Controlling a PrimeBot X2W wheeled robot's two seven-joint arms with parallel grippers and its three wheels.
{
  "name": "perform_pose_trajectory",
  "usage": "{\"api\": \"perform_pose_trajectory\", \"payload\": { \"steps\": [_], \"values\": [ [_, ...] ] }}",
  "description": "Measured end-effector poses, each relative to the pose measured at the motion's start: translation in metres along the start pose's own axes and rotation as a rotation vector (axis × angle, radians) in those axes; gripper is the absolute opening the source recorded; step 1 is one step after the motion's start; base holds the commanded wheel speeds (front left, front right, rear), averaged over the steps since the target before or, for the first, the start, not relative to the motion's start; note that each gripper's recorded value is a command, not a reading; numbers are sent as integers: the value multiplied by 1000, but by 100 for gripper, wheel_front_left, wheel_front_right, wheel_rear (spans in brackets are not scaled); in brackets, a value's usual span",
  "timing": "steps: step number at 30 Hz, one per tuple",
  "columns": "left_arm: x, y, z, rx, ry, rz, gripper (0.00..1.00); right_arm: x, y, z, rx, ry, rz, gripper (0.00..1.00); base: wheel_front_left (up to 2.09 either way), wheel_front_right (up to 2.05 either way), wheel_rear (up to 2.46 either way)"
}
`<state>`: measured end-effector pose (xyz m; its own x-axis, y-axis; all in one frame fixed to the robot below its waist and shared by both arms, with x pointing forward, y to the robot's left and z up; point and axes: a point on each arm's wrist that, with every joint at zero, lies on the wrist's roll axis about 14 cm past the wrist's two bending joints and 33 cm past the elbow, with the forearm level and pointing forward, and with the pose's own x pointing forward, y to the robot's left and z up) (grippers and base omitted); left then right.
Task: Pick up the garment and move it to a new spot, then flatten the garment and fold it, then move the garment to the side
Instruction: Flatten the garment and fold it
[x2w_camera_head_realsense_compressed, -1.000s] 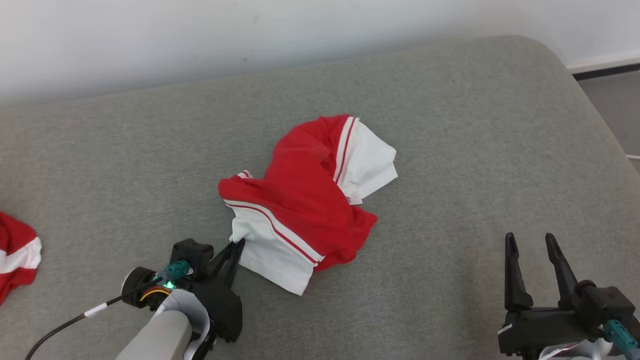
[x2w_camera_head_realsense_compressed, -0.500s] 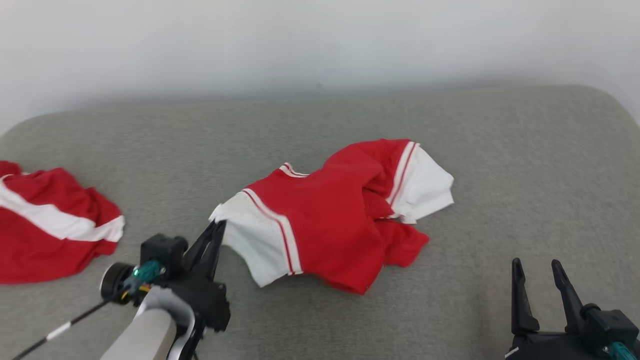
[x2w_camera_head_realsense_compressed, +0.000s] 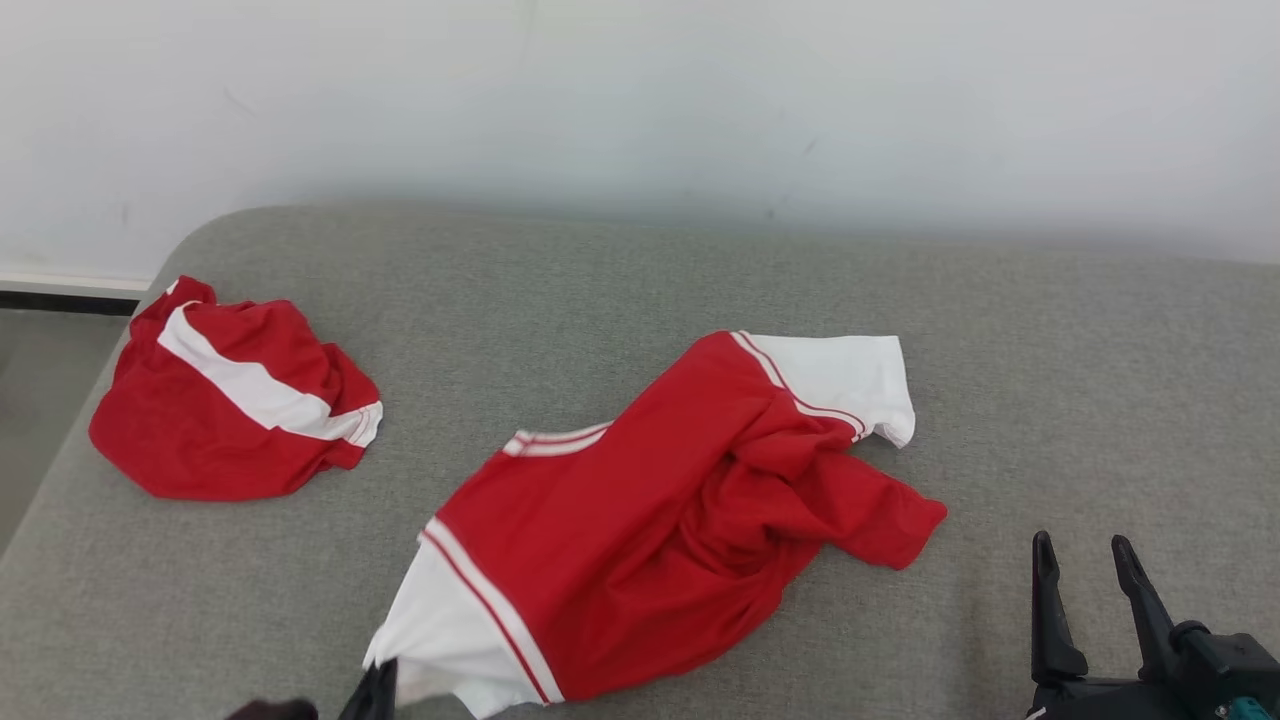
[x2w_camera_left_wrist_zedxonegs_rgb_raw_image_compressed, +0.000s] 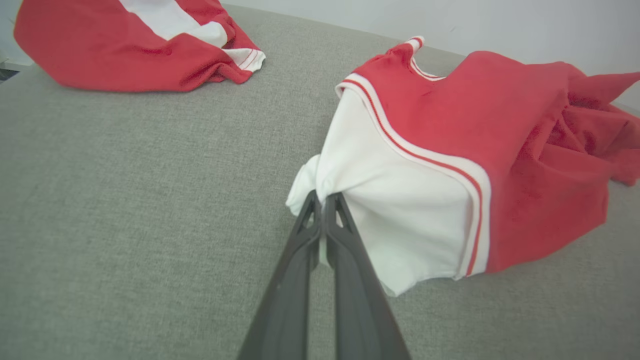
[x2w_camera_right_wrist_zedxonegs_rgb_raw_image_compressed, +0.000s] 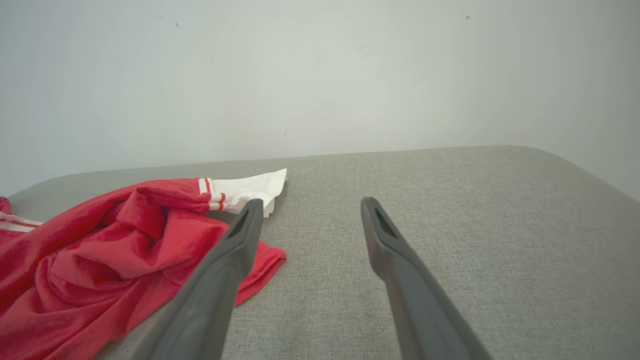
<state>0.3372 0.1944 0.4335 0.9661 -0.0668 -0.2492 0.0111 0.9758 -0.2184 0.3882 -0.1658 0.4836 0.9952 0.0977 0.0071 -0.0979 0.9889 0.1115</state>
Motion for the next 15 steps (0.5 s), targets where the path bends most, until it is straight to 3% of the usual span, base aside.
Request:
{"api": "perform_pose_trajectory", "payload": {
  "steps": [6,7,8,15],
  "values": [
    [-17,6,-26,-63,52,52,0,3,3,-1,-4,6,9,100,0,0,0],
    [-17,6,-25,-59,46,52,13,3,2,-1,-6,8,8,100,0,0,0],
    [-16,6,-23,-58,34,58,99,2,2,-1,-6,10,7,100,0,0,0],
    [-5,6,20,-5,-109,49,100,-1,-2,5,-14,-5,-4,100,0,0,0]
  ]
}}
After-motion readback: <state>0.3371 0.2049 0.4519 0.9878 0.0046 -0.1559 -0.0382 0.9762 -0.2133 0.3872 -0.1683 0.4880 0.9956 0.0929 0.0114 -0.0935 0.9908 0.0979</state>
